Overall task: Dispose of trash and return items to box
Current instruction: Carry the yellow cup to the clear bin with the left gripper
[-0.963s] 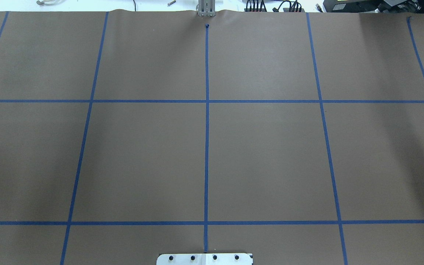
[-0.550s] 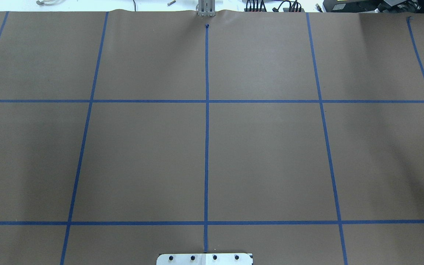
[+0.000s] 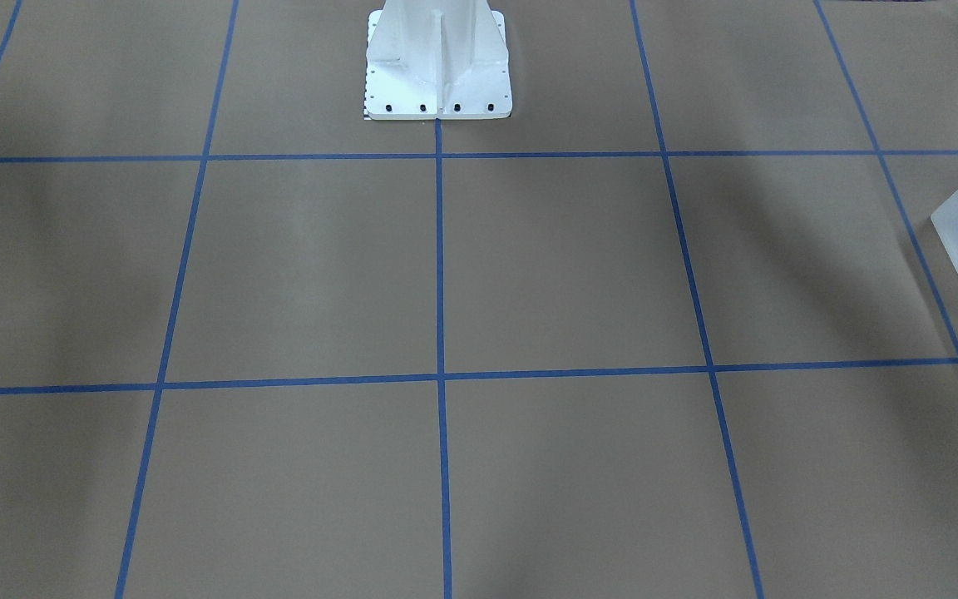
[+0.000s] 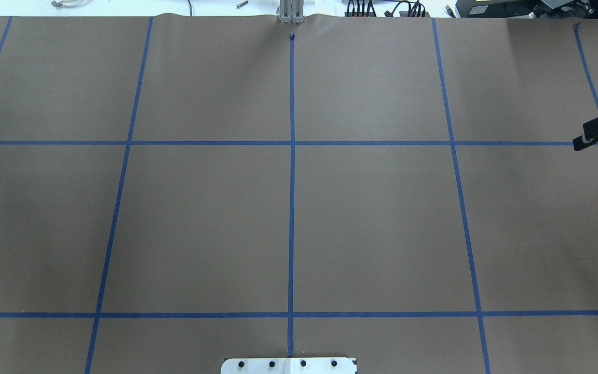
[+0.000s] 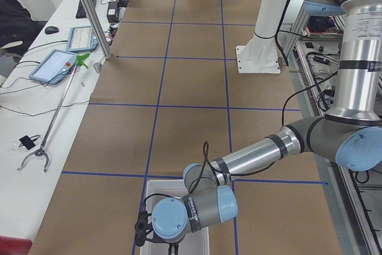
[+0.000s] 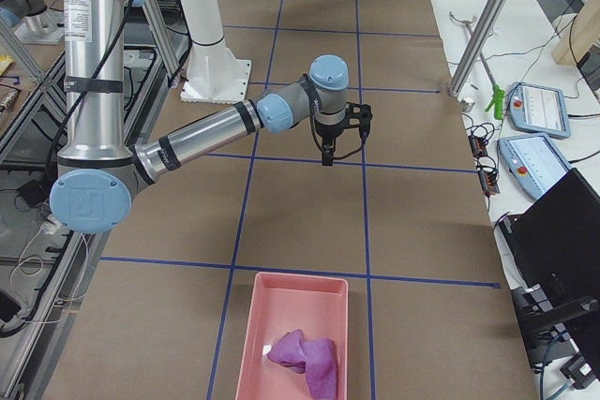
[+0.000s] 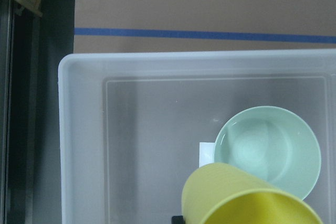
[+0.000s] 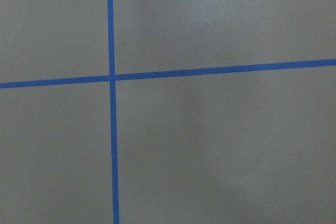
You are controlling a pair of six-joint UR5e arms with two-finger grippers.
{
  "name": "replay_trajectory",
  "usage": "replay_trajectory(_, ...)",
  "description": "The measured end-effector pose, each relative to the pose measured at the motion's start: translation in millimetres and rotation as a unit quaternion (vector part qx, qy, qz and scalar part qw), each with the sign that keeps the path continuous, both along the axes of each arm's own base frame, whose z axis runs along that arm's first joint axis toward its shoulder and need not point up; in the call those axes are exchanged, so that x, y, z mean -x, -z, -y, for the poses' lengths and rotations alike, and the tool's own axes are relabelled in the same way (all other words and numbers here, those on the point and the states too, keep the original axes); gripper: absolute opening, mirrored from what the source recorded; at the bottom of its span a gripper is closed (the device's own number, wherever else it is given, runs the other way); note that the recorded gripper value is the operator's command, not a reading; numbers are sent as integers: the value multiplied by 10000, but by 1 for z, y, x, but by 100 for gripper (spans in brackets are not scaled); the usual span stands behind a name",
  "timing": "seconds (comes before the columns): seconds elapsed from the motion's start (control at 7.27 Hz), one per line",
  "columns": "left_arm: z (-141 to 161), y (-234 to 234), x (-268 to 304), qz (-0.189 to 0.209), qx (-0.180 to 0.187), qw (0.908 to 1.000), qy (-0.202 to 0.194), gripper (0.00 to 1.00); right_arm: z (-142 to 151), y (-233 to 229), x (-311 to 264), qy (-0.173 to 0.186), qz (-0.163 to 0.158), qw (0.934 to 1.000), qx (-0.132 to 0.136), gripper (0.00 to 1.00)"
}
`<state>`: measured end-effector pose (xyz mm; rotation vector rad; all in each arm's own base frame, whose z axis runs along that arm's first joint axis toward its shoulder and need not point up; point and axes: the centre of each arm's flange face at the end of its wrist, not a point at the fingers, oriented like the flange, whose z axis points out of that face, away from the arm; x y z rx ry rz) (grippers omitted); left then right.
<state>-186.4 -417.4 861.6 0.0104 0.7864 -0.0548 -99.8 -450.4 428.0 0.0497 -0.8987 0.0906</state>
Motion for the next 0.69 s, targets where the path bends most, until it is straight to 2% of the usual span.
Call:
replay_trajectory(0.41,-8,-39,-2,-9,39,10000,11,0,-1,8,15,40,-4,10000,3,100)
replay_trajectory(0.55,-13,-49,-4,3,8,10000,24,45,-2,9,17,56,-7,10000,-8,100)
replay_trajectory(0.69,-18,-57,-5,17,-3,10000,72,98,-2,11,17,57,-11,10000,-25,100)
